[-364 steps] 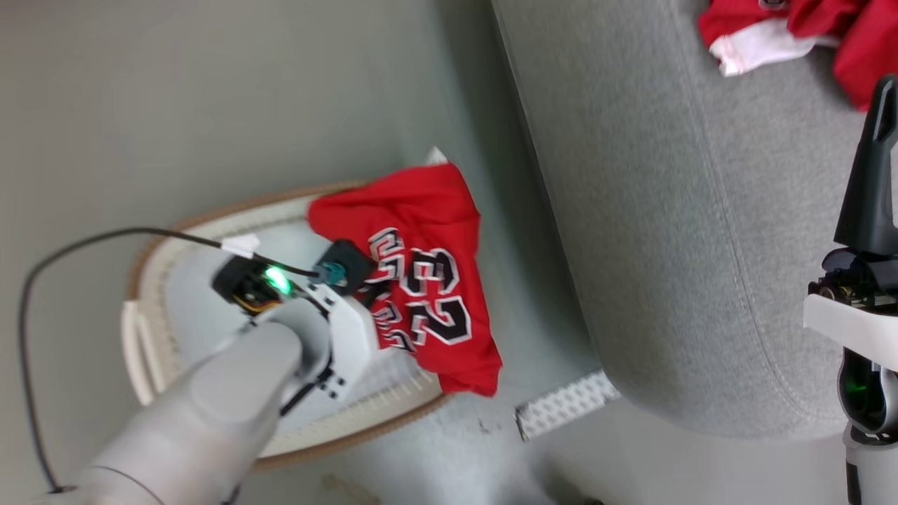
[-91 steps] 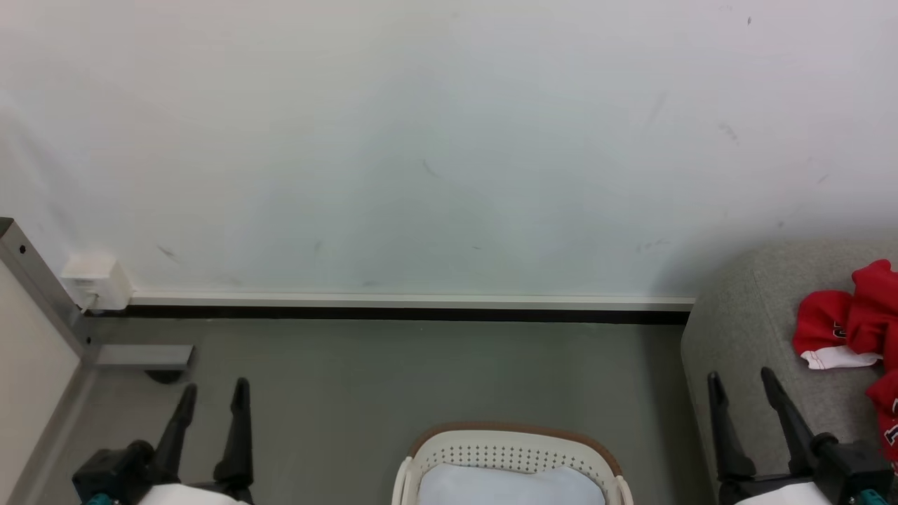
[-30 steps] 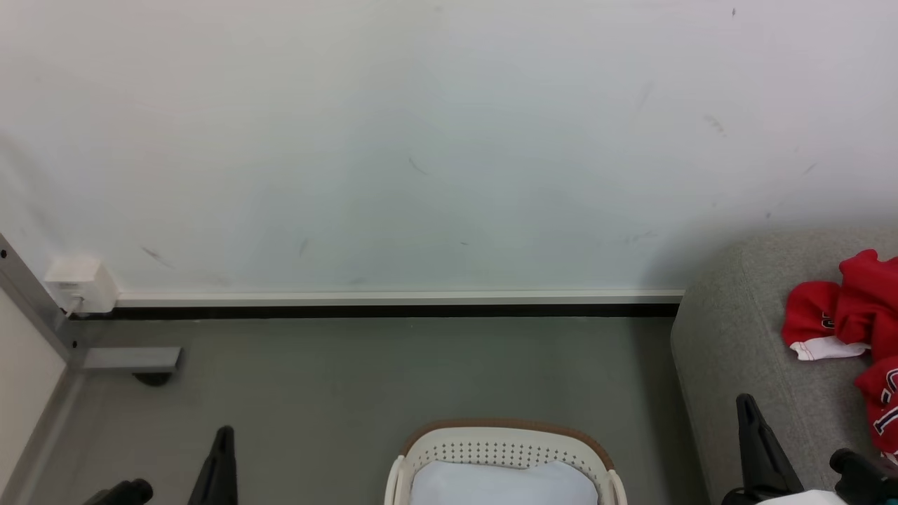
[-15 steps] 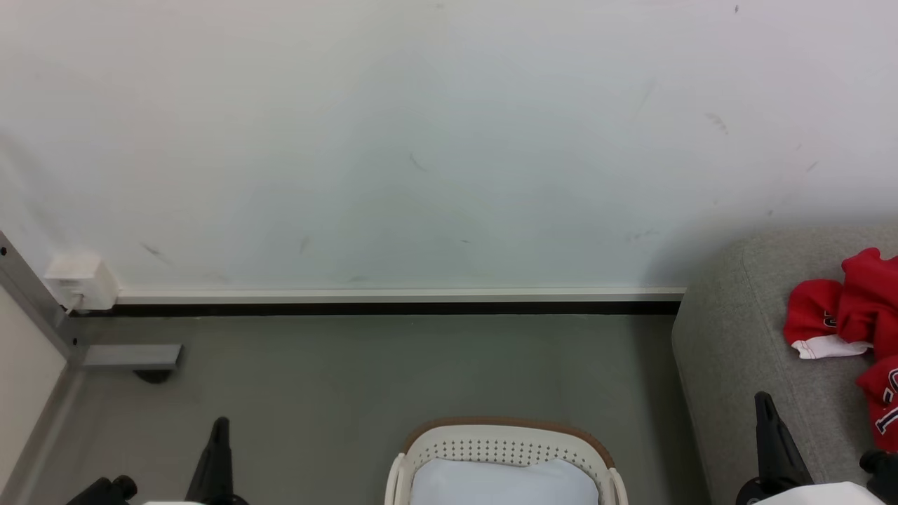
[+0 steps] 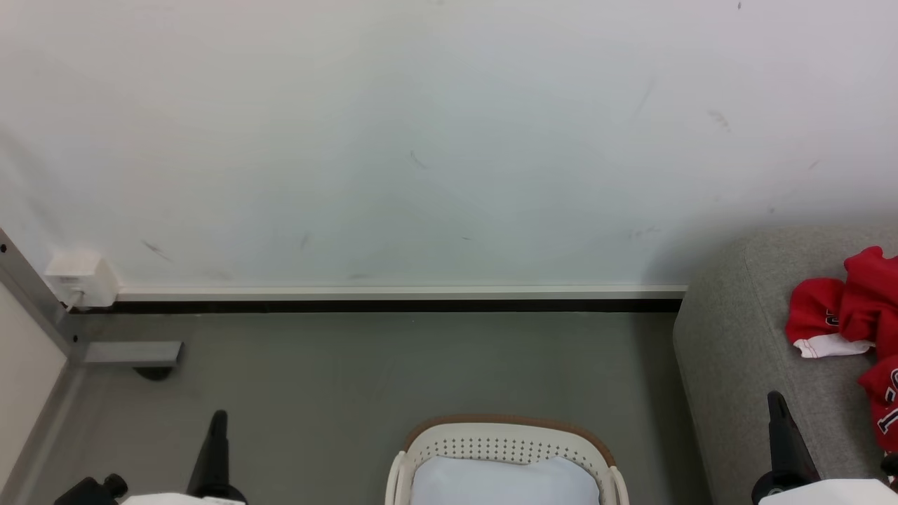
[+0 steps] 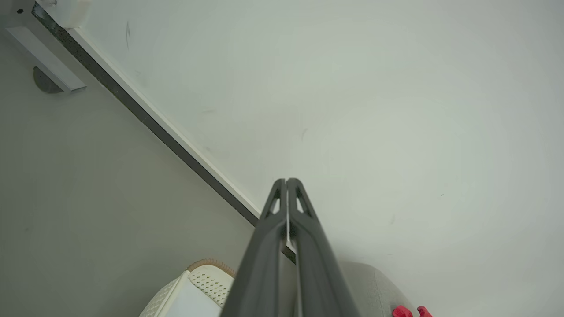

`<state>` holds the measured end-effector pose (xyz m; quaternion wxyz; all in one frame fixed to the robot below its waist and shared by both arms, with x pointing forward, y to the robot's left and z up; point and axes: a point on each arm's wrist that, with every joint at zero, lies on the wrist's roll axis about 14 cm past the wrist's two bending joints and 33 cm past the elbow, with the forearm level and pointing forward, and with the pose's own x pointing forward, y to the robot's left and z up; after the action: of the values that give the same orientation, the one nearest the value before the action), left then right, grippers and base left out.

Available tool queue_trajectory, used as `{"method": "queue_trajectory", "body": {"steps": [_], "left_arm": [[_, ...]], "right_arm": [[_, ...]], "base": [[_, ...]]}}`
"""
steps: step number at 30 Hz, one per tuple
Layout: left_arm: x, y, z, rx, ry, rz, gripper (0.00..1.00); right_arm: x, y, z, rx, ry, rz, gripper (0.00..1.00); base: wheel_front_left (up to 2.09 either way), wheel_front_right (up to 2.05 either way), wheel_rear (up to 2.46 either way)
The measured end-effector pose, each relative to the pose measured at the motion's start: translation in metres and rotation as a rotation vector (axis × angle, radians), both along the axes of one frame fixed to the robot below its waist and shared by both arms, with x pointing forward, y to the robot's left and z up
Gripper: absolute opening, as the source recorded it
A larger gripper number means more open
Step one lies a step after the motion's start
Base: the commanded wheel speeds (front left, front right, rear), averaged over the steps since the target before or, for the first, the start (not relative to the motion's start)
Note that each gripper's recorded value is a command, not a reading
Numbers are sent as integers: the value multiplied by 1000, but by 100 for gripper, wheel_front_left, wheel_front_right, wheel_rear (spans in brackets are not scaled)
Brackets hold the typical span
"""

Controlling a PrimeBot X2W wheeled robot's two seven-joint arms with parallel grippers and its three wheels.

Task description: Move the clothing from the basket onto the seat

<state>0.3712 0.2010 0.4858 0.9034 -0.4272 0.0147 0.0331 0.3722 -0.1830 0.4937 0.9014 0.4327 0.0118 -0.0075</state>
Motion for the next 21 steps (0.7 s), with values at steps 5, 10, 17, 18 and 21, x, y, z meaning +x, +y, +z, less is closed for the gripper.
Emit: {"method": "queue_trajectory", "body": {"steps": [5, 10, 17, 18, 21], "left_arm": [[1, 0, 1, -57, 0, 3, 0], [2, 0, 1, -106, -1, 5, 0], [4, 0, 2, -177, -2, 5, 0], [4, 0, 2, -186, -1, 4, 0], [5, 0, 3, -223, -5, 5, 0]], "right_arm": [[1, -1, 0, 58, 5, -3, 0], [3, -3, 2, 100, 2, -7, 0], [5, -6, 3, 175, 2, -12, 0], [5, -6, 3, 185, 4, -12, 0], [6, -6, 3, 211, 6, -11, 0]], "base": [[0, 0, 0], [0, 0, 0], [0, 0, 0], [0, 0, 0], [0, 0, 0]]}}
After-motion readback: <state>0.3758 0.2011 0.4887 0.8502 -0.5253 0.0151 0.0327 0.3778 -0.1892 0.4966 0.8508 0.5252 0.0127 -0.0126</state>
